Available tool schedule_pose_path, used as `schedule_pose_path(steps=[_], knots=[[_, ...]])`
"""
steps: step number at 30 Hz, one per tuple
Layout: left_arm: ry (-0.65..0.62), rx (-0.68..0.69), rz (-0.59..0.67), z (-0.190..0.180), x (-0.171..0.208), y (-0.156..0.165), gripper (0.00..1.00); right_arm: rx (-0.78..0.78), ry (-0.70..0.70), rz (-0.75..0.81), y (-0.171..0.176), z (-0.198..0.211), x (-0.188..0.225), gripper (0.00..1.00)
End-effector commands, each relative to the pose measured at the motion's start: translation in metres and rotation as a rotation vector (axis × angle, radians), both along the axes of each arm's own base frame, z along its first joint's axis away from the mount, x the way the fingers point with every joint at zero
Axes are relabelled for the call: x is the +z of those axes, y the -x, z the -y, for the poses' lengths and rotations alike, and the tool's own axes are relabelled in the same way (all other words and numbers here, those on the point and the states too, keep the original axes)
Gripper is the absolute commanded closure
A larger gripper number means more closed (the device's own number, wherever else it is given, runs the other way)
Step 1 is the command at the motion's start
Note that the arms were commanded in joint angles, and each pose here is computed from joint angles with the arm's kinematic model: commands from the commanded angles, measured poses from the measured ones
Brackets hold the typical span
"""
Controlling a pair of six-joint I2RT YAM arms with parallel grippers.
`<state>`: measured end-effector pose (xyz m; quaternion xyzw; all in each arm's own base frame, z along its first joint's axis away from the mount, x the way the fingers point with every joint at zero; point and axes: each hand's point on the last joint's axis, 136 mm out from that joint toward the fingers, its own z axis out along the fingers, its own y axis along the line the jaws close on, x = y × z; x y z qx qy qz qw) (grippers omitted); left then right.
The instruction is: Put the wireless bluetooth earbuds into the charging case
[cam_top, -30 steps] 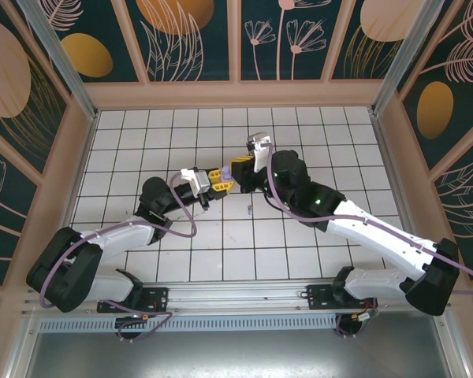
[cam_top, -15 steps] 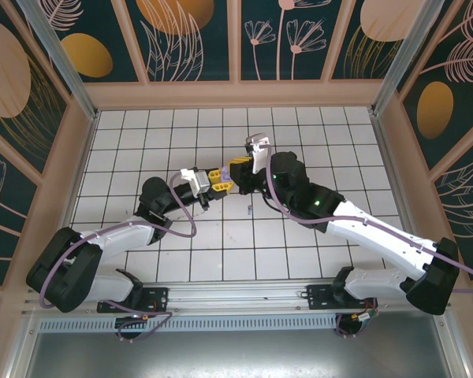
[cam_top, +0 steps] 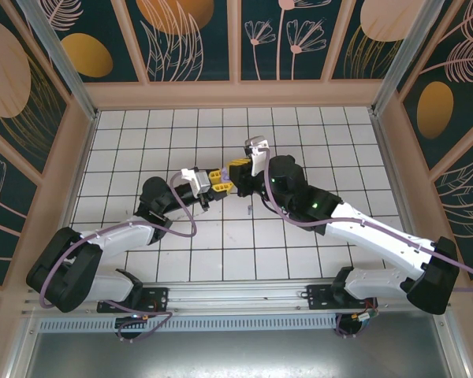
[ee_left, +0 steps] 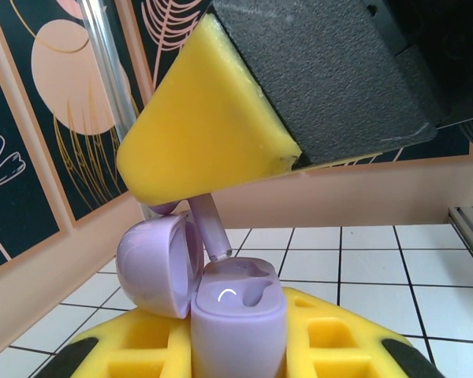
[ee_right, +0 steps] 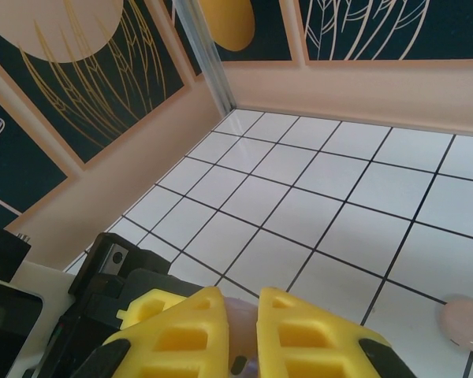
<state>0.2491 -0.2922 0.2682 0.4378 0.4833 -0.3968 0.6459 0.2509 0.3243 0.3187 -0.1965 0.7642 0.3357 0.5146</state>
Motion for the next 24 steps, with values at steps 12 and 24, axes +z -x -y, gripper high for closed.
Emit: schedule_pose_path(steps=[12, 24], knots=[[0.036, -0.039, 0.031, 0.004, 0.019, 0.004, 1.0, -0.067, -0.088, 0.084, 0.002, 0.019, 0.05, 0.87], [0.039, -0.038, 0.029, 0.004, 0.021, 0.003, 1.0, 0.0, -0.105, 0.051, 0.018, 0.009, 0.041, 0.87]])
